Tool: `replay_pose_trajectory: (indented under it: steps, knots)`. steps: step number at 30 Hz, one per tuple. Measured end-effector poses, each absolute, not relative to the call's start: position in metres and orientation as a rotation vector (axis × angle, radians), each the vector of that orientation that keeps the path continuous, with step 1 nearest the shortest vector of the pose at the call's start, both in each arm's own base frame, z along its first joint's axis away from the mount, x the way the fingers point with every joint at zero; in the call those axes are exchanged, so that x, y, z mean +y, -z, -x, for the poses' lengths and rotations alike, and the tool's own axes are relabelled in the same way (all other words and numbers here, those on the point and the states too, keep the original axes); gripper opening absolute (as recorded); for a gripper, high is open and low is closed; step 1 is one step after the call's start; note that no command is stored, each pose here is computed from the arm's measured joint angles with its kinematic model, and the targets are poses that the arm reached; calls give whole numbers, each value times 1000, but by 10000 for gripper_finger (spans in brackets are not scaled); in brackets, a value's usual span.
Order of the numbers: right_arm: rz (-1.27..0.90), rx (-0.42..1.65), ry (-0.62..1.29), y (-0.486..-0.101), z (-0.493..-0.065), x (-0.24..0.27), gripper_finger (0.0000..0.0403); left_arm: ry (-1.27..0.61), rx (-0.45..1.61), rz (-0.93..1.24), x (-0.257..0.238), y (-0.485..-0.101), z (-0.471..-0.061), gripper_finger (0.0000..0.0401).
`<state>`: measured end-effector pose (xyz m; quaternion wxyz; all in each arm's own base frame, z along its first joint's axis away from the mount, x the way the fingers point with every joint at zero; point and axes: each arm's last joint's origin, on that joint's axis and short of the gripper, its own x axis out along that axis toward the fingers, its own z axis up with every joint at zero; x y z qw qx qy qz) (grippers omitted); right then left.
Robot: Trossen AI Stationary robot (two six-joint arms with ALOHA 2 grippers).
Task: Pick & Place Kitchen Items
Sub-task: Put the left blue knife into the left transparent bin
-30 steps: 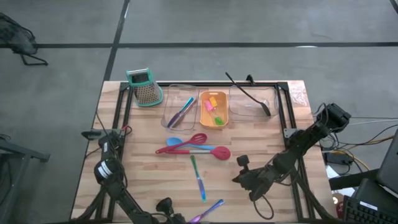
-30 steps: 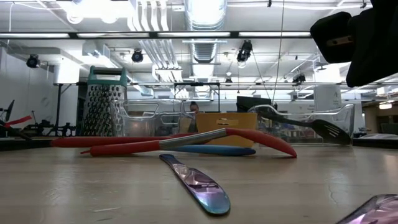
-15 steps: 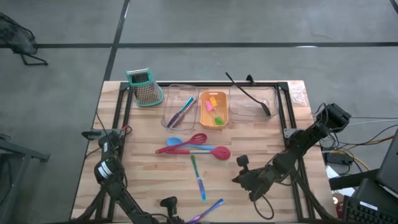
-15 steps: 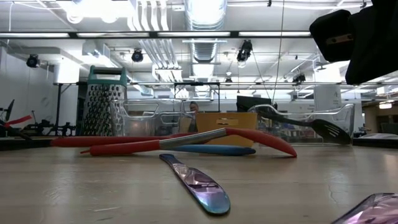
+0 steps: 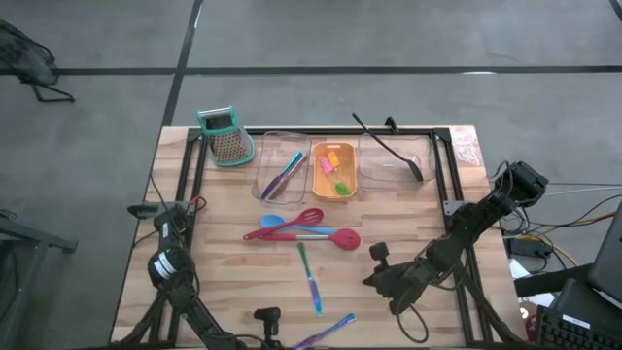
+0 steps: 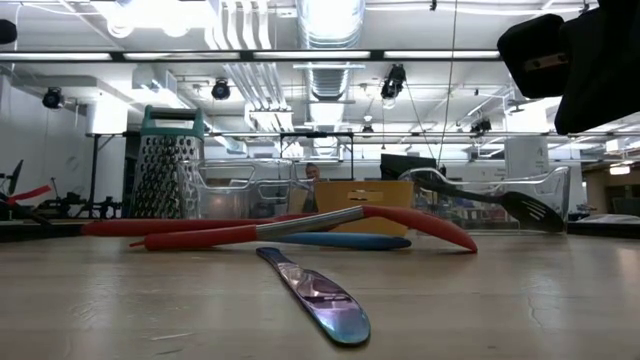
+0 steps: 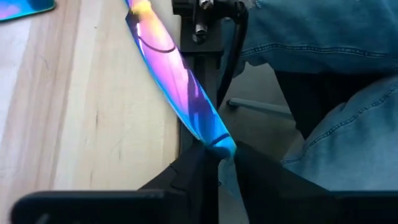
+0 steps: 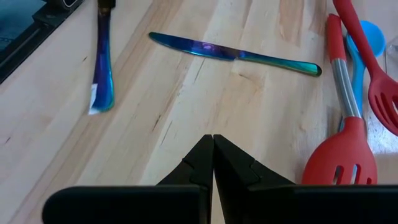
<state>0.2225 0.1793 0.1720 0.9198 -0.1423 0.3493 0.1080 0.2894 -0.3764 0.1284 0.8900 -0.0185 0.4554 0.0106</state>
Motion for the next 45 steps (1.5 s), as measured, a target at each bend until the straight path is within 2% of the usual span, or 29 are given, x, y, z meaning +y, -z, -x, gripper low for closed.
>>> replay_pose_trajectory:
  steps: [8,12,19,25,45]
  knots:
    - [292,717,-221,-172,-223,179,9,-39,937,39,-375,-128,-289,35]
    - [292,717,-222,-172,-223,179,8,-42,936,48,-375,-129,-290,20]
    - [293,717,-224,-172,-222,180,8,-64,927,109,-375,-132,-290,32]
    - [292,717,-224,-172,-222,180,8,-63,916,175,-376,-144,-290,13]
    - [290,715,-224,-172,-222,180,8,-57,916,156,-377,-156,-293,19]
